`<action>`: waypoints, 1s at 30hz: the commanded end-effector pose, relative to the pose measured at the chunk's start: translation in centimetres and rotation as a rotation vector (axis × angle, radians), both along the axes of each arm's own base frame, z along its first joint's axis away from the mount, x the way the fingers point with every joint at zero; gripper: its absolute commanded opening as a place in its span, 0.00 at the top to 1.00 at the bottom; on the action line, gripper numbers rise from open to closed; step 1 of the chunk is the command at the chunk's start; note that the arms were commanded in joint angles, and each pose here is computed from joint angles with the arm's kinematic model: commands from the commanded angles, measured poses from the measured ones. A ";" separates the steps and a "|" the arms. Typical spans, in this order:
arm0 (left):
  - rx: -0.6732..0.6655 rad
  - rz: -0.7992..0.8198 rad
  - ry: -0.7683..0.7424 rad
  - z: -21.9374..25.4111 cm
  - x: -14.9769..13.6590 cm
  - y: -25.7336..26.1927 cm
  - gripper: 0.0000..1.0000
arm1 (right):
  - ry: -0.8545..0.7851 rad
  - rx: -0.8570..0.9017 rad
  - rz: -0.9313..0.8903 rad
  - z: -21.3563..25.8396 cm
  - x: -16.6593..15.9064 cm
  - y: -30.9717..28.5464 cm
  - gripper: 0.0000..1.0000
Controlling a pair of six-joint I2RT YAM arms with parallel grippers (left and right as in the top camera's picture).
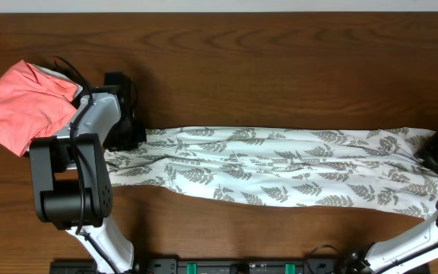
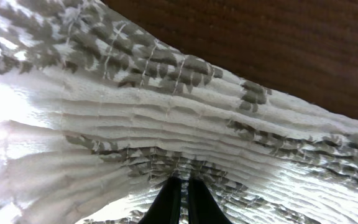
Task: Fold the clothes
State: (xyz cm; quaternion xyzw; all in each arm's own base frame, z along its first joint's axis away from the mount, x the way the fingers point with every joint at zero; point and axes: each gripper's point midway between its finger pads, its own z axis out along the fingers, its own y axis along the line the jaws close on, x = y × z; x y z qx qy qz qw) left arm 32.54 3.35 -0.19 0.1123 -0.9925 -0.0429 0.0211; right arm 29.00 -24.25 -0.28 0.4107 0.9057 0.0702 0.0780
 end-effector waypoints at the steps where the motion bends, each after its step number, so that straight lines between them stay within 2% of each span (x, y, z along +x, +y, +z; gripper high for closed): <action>1: 0.031 0.022 0.029 -0.8 -0.9 1.0 0.92 | 0.158 -0.071 -0.054 -3.6 -3.8 -2.3 0.68; 7: 0.032 0.021 0.017 -0.8 -0.6 1.0 0.92 | 0.125 -0.096 -0.067 -3.5 -3.5 -3.4 0.65; 10: 0.033 0.022 0.004 -0.8 -0.3 1.0 0.92 | 0.058 -0.087 -0.034 -3.0 -2.0 -3.6 0.63; 12: 0.033 0.022 -0.001 -0.8 -0.2 1.0 0.79 | 0.040 -0.084 -0.030 -2.8 -1.5 -3.6 0.62; 14: 0.033 0.022 -0.003 -0.8 -0.2 1.0 0.77 | 0.014 -0.075 -0.025 -2.2 -0.8 -3.7 0.60; 17: 0.034 0.021 -0.012 -0.7 0.1 1.1 0.64 | -0.020 -0.055 -0.004 -1.0 0.2 -3.8 0.58; 23: 0.039 0.022 -0.112 2.1 2.5 1.2 0.55 | -0.088 -0.003 0.009 4.4 2.6 -4.3 0.53; 27: 0.042 0.023 -0.244 6.4 4.3 1.2 0.51 | -0.198 0.013 0.089 10.1 5.1 -3.2 0.48; 30: -0.026 0.014 -0.352 9.7 5.0 -0.1 0.50 | -0.253 -0.033 0.186 14.8 6.3 -1.2 0.48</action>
